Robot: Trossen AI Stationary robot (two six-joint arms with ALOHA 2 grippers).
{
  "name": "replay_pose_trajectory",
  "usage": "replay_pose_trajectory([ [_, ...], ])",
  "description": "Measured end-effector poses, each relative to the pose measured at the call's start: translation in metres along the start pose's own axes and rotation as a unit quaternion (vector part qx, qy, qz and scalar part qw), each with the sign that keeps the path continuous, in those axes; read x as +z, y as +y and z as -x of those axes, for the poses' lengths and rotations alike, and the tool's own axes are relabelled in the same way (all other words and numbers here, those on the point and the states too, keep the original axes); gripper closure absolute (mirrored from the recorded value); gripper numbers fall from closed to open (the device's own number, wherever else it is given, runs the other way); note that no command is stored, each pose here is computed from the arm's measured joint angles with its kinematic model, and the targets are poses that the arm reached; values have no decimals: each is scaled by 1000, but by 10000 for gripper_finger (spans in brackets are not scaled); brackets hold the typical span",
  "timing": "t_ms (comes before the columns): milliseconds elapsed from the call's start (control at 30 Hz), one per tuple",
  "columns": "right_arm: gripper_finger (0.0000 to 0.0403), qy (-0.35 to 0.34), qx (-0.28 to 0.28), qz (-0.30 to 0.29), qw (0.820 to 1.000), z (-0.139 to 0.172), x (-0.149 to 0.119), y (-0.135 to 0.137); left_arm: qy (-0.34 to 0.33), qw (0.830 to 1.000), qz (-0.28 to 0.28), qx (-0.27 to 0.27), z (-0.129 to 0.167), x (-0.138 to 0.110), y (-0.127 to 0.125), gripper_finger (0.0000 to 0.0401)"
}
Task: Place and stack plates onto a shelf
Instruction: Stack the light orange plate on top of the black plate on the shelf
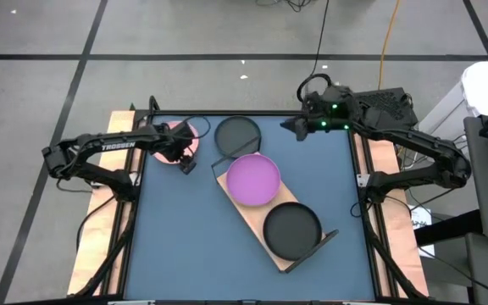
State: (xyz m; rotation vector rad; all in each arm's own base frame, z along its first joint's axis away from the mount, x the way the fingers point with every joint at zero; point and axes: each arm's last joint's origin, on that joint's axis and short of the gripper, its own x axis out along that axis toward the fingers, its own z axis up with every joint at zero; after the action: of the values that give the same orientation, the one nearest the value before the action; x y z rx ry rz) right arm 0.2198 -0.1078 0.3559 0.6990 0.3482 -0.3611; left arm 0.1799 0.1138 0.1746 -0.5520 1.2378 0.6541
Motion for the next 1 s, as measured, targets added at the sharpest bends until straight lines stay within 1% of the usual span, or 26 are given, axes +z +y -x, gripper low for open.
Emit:
replay_pose_trajectory([
  [133, 271, -83, 95, -6, 992, 10, 15, 22, -12, 1000, 2, 5, -13, -7, 2, 146],
  [233, 271, -122, 143, -11, 982, 15, 19, 36, -14, 1000, 2, 10, -22, -15, 4, 146],
  [367, 271, -138, 159, -36, 977, 18, 15, 49, -21, 1000, 2, 12, -30, -21, 5, 147],
  [433, 271, -134, 161, -47, 977, 18, 11, 55, -25, 1000, 1, 13, -33, -23, 5, 155],
  [500, 271, -130, 164, -61, 976, 17, 6, 62, -32, 999, -2, 15, -35, -24, 6, 175],
  [567, 271, -126, 169, -72, 975, 16, 1, 68, -38, 999, -5, 17, -37, -26, 6, 206],
  [733, 271, -138, 160, -84, 974, 17, -11, 85, -49, 998, -29, 17, -38, -27, 1, 302],
  [867, 271, -154, 169, -90, 969, 20, -18, 97, -68, 996, -56, 24, -32, -25, -7, 376],
  [933, 271, -161, 173, -92, 967, 22, -21, 103, -77, 994, -67, 29, -27, -24, -11, 388],
  [1000, 271, -164, 172, -93, 967, 23, -25, 108, -91, 993, -74, 25, -18, -22, -16, 389],
])
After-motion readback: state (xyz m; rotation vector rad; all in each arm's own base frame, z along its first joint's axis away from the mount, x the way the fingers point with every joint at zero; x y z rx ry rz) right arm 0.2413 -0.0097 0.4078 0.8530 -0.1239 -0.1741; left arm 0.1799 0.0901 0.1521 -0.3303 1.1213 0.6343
